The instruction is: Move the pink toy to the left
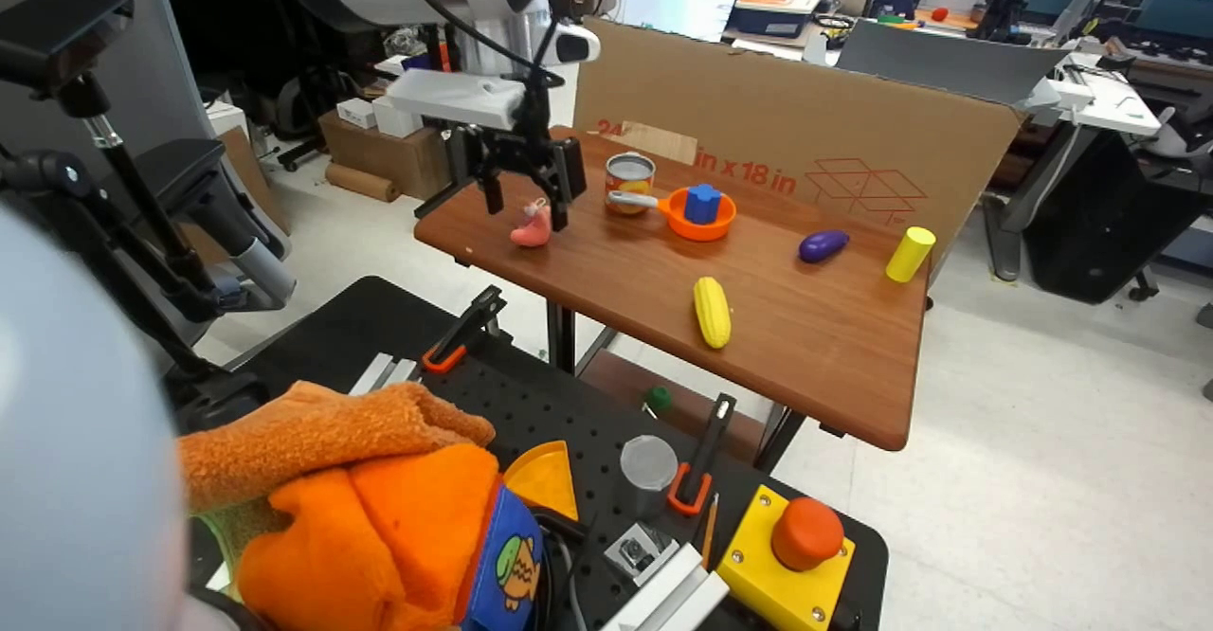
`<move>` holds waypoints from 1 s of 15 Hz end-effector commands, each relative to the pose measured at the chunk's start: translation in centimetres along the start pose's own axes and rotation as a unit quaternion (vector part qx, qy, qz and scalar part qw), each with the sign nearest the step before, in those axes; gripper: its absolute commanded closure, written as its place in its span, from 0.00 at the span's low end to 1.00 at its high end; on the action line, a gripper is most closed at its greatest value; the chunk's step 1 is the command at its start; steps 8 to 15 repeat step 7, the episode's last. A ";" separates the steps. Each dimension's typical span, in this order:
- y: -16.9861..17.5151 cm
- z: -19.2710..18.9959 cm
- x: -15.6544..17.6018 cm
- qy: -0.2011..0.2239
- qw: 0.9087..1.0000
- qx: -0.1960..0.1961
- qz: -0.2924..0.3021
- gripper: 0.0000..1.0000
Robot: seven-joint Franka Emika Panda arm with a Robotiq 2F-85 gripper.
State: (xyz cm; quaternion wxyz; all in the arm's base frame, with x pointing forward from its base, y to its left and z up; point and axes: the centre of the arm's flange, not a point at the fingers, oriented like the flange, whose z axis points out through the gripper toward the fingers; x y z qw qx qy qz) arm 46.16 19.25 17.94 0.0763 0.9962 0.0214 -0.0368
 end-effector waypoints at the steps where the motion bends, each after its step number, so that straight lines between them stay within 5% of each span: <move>1: -0.3 -5.4 -6.6 -0.012 0.999 0.011 -0.028 0.00; 2: -0.5 -6.5 -7.7 -0.017 0.999 0.015 -0.035 0.00; 3: -1.4 -3.5 -4.5 -0.009 1.000 0.003 -0.026 0.00; 15: -1.3 -4.0 -5.1 -0.009 1.000 0.005 -0.027 0.00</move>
